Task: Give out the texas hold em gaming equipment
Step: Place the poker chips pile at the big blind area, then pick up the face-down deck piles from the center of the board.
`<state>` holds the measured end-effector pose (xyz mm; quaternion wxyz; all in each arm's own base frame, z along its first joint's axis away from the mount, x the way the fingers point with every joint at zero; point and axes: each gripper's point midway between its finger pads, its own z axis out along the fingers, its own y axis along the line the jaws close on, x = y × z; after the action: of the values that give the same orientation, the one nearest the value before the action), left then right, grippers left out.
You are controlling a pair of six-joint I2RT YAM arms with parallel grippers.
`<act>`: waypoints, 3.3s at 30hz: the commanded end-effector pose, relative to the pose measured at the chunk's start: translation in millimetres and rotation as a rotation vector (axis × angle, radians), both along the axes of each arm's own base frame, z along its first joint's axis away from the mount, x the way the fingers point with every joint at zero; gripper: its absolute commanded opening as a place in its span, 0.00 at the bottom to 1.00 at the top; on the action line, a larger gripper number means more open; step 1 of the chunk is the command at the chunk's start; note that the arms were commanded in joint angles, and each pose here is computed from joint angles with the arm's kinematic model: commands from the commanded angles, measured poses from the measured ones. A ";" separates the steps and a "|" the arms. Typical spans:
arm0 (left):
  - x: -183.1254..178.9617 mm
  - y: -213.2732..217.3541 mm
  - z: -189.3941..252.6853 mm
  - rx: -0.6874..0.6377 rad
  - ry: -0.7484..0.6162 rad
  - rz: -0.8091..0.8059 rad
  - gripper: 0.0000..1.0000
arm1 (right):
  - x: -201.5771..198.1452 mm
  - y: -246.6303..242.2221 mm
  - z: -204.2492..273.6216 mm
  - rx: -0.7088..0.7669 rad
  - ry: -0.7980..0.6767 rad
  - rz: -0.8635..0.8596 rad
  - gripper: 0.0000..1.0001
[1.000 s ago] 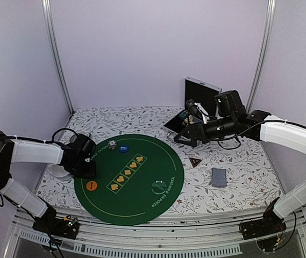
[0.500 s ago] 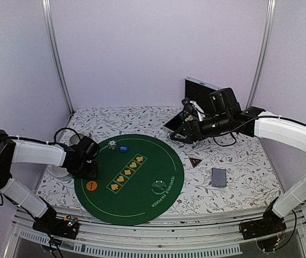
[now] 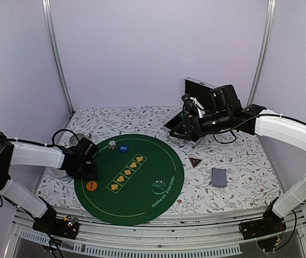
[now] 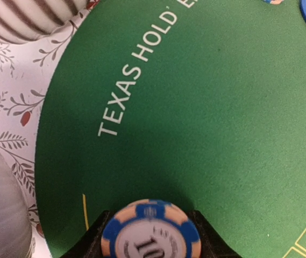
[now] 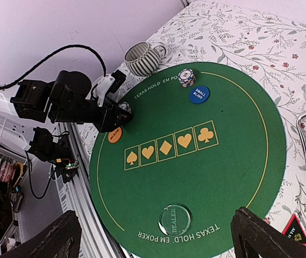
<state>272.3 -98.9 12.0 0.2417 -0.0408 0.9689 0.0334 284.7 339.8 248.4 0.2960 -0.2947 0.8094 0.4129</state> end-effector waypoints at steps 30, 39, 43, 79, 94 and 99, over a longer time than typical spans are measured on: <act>11.3 -11.7 80.1 -0.008 -0.154 -0.058 0.98 | 27.4 -30.4 54.2 -0.023 -0.215 -0.145 0.99; 41.1 -44.6 171.5 -0.058 -0.348 -0.241 0.98 | 76.9 -69.5 49.0 -0.115 -0.211 -0.249 0.99; 48.9 -58.9 203.8 -0.074 -0.413 -0.334 0.98 | 100.2 -87.8 48.8 -0.213 -0.199 -0.313 0.99; 58.5 -45.9 195.6 -0.070 -0.504 -0.359 0.98 | -31.6 -177.0 -194.9 -0.719 0.592 -0.683 0.99; 68.0 -32.8 189.8 -0.096 -0.491 -0.327 0.98 | -37.7 -183.2 -238.4 -0.812 0.634 -0.664 0.99; 68.2 -30.5 193.2 -0.107 -0.501 -0.321 0.98 | -45.1 -192.8 -246.3 -0.886 0.652 -0.668 0.93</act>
<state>337.9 -128.8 201.6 0.4633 0.0942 0.8795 -0.0541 245.2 152.5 12.4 0.0127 0.0212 0.9996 0.0146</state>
